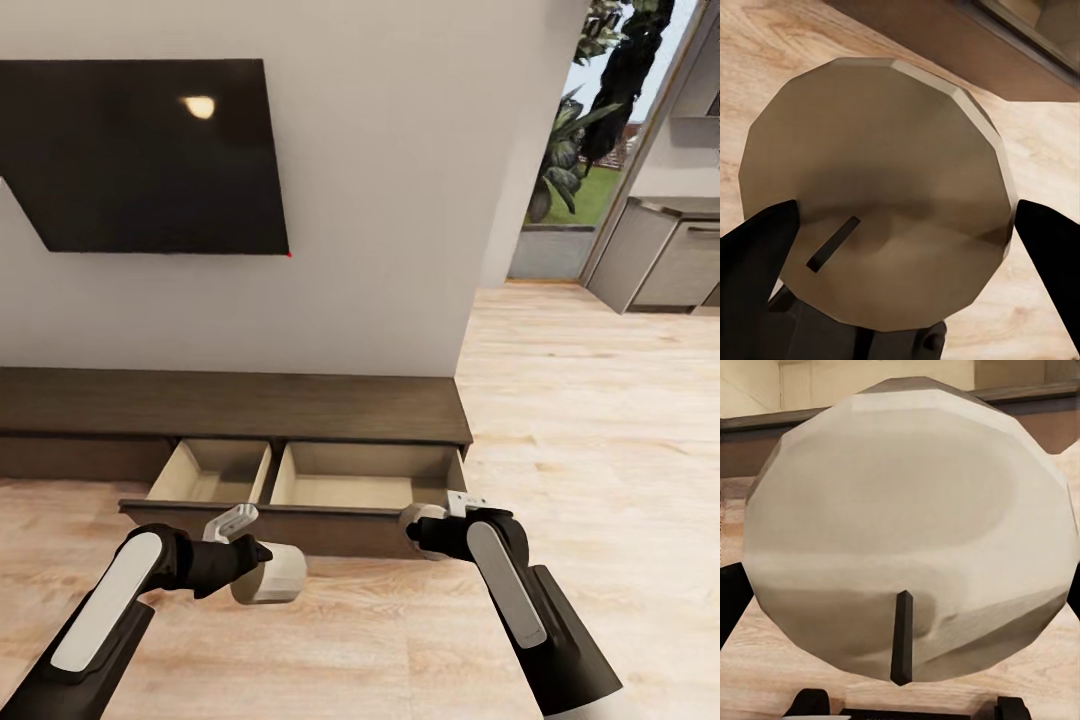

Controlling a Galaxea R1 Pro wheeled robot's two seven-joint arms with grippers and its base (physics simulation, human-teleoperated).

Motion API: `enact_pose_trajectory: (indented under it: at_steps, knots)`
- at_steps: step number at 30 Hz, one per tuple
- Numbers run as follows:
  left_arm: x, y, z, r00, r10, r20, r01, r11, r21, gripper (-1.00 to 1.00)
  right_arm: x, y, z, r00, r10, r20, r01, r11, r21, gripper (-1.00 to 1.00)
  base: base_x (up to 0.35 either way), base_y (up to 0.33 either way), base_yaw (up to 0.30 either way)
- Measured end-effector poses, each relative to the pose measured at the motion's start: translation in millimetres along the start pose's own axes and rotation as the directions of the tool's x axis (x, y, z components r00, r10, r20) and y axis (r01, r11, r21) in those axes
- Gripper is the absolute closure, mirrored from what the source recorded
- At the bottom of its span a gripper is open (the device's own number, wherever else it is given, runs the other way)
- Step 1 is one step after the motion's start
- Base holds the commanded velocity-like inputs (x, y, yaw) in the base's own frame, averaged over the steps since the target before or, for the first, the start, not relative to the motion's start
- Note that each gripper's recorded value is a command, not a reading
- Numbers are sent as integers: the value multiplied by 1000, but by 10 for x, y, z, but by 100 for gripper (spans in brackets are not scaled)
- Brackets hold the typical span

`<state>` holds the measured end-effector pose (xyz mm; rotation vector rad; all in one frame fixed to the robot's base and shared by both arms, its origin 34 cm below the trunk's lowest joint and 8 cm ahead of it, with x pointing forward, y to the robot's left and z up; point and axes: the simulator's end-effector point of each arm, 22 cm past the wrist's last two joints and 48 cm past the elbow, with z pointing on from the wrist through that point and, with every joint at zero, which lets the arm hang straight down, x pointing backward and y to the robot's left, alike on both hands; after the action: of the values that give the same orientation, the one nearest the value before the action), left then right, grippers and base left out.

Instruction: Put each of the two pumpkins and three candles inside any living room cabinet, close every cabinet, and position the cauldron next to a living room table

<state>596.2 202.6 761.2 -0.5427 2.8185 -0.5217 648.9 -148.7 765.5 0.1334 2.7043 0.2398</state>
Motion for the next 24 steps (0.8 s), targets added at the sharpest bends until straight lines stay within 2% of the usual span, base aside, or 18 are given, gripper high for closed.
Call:
enact_pose_trajectory:
  at_steps: [18, 24]
  knots:
    - [-40, -71, -110, 1000, 11, 24, -11, 1000, 13, 100, -94, 21, -126, 1000, -5, 31, 5, 1000, -2, 100, 1, 0, 0]
    - [-55, -91, -153, 999, 14, 32, -15, 1000, 16, 100, -119, 34, -169, 999, -6, 40, 6, 1000, -4, 100, 149, 0, 0]
